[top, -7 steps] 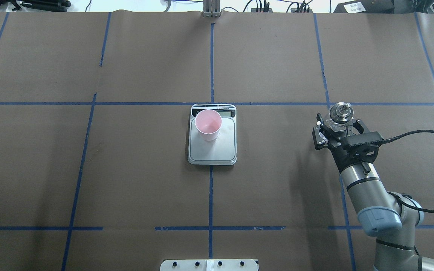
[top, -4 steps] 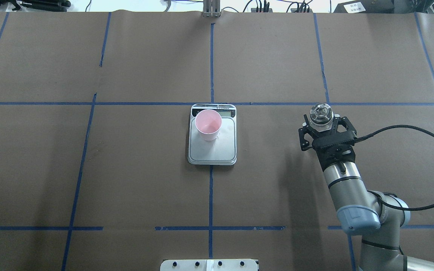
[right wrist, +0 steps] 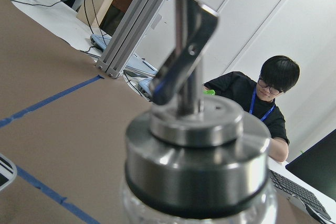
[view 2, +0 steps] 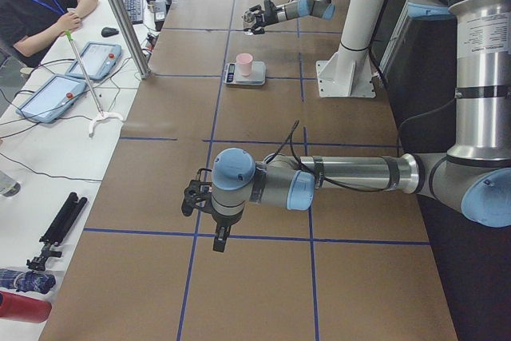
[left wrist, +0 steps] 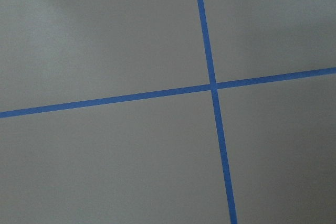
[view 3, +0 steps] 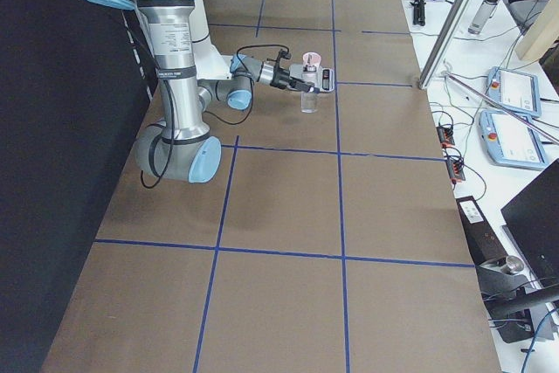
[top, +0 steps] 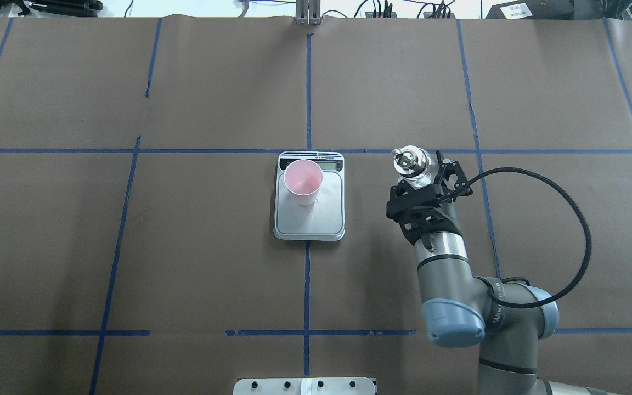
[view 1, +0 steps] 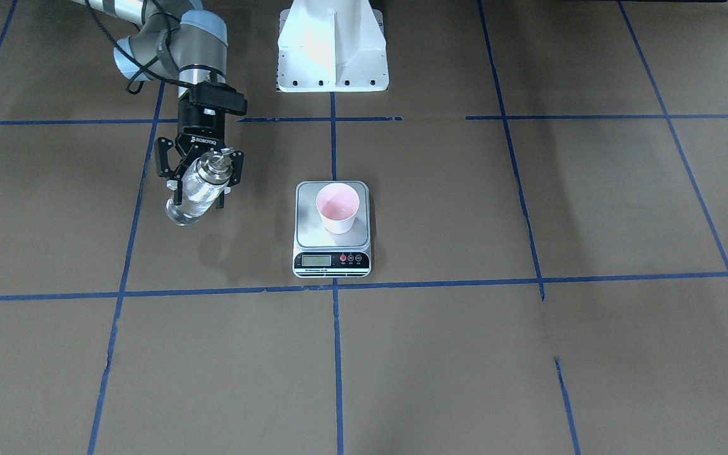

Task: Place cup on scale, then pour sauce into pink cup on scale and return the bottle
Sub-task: 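Lift the sauce bottle with the right gripper toward the scale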

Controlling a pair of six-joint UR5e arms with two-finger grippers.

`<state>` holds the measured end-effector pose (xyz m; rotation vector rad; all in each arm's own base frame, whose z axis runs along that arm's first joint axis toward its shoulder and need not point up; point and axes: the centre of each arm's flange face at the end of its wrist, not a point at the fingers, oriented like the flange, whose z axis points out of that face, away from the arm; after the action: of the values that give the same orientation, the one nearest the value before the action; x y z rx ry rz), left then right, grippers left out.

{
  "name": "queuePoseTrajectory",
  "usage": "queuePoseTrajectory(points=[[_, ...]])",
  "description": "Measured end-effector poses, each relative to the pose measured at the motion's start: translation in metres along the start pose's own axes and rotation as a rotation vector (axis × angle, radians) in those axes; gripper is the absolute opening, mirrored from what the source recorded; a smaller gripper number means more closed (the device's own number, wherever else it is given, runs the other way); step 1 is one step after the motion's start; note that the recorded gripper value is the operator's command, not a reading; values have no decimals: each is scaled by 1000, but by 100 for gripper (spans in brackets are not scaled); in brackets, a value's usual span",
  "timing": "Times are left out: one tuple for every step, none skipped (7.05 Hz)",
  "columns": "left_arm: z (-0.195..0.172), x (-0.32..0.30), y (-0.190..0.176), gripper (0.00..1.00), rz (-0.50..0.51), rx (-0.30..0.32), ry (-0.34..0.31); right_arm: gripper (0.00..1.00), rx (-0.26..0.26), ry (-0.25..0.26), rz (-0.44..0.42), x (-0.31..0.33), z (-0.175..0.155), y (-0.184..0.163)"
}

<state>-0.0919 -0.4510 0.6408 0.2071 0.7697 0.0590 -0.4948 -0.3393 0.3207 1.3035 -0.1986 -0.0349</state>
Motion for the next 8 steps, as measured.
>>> queuePoseTrajectory(points=[[1, 1, 1, 100, -2, -1, 13, 0, -9, 21, -50, -16, -3, -18], [1, 1, 2, 100, -3, -2, 19, 0, -16, 44, -96, -26, -4, -31], [2, 1, 3, 100, -5, -3, 20, 0, -24, 67, -142, -34, -4, -40], [2, 0, 4, 100, -6, -4, 21, 0, -32, 87, -184, -39, -4, -46], [2, 0, 4, 100, -7, -4, 21, 0, -40, 109, -226, -42, -2, -51], [2, 0, 4, 100, -8, -4, 21, 0, -50, 132, -265, -43, 2, -58], [2, -1, 5, 100, -9, -5, 21, 0, -62, 152, -300, -43, 6, -62], [2, -1, 5, 100, -10, -6, 21, 0, -76, 171, -337, -44, 10, -66]])
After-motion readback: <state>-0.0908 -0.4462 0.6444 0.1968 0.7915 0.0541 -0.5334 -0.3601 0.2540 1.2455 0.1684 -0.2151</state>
